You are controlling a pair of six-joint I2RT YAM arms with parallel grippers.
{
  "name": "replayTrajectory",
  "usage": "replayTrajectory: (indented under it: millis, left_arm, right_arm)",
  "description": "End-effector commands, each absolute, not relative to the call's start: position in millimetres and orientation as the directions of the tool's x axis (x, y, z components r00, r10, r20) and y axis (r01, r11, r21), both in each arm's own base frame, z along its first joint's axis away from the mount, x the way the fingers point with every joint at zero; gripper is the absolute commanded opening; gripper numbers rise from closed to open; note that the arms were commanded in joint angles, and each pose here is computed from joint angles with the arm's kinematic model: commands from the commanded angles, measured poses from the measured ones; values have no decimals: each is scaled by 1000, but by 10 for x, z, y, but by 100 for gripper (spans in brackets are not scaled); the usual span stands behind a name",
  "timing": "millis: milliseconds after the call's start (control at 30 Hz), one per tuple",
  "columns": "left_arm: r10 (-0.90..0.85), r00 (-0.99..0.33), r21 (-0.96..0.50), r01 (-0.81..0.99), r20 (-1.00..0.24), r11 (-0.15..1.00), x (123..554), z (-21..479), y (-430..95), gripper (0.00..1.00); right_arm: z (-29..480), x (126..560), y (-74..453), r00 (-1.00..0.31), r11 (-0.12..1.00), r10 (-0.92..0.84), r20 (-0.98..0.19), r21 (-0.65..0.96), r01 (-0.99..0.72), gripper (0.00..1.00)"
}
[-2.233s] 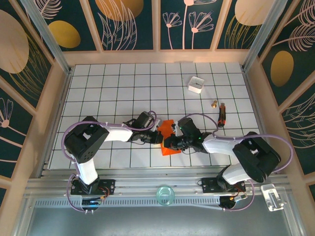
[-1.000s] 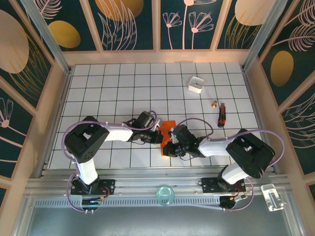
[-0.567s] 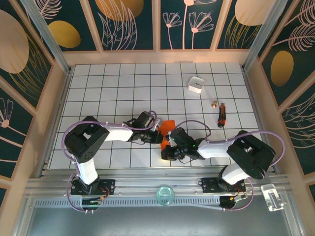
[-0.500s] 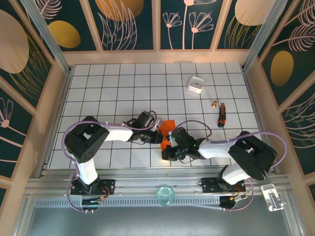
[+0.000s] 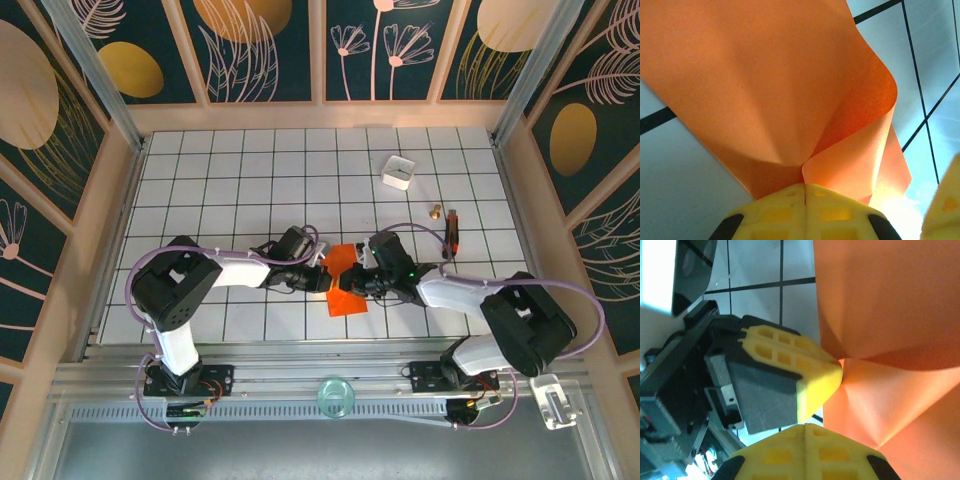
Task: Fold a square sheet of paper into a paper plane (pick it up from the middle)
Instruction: Fold the triangle at the bottom-center of the table.
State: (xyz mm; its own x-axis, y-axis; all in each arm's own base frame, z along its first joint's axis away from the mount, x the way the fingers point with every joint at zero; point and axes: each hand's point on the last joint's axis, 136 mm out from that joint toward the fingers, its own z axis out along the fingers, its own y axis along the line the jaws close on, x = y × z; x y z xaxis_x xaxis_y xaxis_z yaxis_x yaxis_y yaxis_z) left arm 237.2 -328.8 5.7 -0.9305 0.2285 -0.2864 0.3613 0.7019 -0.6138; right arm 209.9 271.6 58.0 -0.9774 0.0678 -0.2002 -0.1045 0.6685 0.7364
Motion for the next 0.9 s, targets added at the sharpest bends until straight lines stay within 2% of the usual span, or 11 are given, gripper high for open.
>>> replayTrajectory:
  millis: [0, 300, 567, 867]
  left_arm:
    - [231, -967, -342, 255, -111, 905, 2141, -830, -2582, 0]
    - [234, -966, -342, 259, -114, 903, 2149, -818, -2587, 0]
    - [242, -964, -338, 266, -111, 903, 2147, -829, -2584, 0]
    - [249, -962, -339, 271, -109, 901, 2144, -841, -2593, 0]
  right_arm:
    - [510, 2228, 2706, -972, 704, 69, -224, 701, -112, 0]
    - [201, 2304, 2552, -976, 755, 80, -203, 651, -74, 0]
    - [-82, 2150, 2321, -986, 789, 94, -140, 614, -12, 0]
    - [483, 2381, 2498, -971, 696, 109, -213, 714, -78, 0]
